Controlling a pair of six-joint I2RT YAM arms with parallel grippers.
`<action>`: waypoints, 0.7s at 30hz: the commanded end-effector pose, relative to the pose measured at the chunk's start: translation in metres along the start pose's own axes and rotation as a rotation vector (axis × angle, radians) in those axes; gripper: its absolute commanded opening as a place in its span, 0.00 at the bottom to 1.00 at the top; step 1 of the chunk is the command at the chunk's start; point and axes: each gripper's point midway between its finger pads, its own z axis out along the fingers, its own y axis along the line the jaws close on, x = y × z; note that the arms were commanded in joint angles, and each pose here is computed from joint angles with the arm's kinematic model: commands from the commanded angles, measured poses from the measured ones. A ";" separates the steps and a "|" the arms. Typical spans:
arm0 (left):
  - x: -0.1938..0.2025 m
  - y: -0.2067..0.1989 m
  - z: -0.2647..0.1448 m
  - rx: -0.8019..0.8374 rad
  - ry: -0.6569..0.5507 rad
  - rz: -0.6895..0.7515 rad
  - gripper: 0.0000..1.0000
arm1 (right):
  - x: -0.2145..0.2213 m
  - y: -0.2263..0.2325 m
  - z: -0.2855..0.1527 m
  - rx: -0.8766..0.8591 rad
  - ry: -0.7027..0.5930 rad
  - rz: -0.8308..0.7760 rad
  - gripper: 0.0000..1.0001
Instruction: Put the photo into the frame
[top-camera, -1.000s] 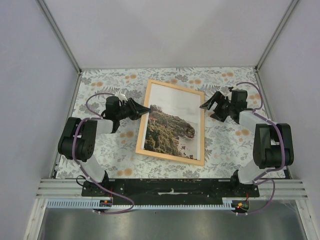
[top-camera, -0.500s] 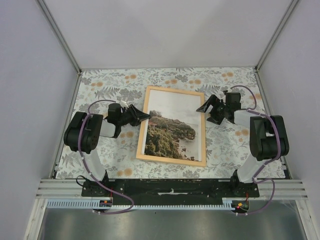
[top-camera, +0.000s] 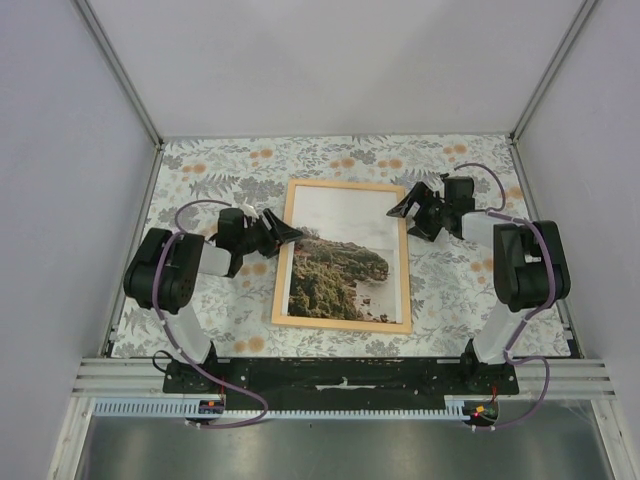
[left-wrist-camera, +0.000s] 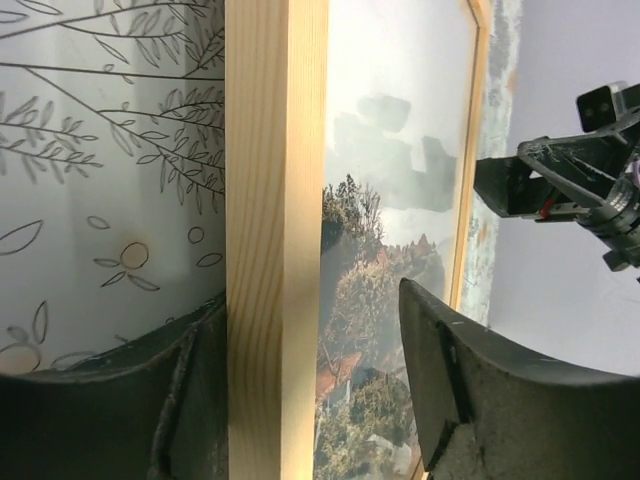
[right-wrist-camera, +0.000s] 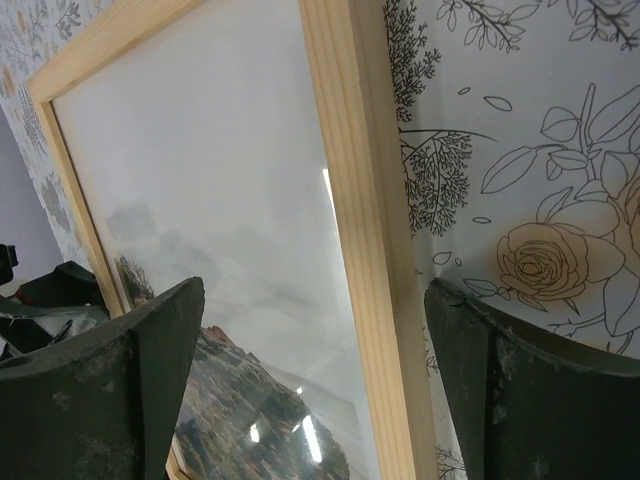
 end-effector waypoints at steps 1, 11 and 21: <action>-0.009 0.036 -0.015 -0.241 -0.030 0.098 0.70 | -0.017 0.012 0.005 -0.020 -0.022 -0.033 0.98; -0.020 0.051 -0.042 -0.435 -0.052 0.180 0.74 | -0.024 0.023 0.011 -0.034 -0.012 -0.049 0.98; -0.012 0.040 -0.044 -0.455 -0.036 0.211 0.74 | -0.023 0.037 0.017 -0.039 0.017 -0.072 0.98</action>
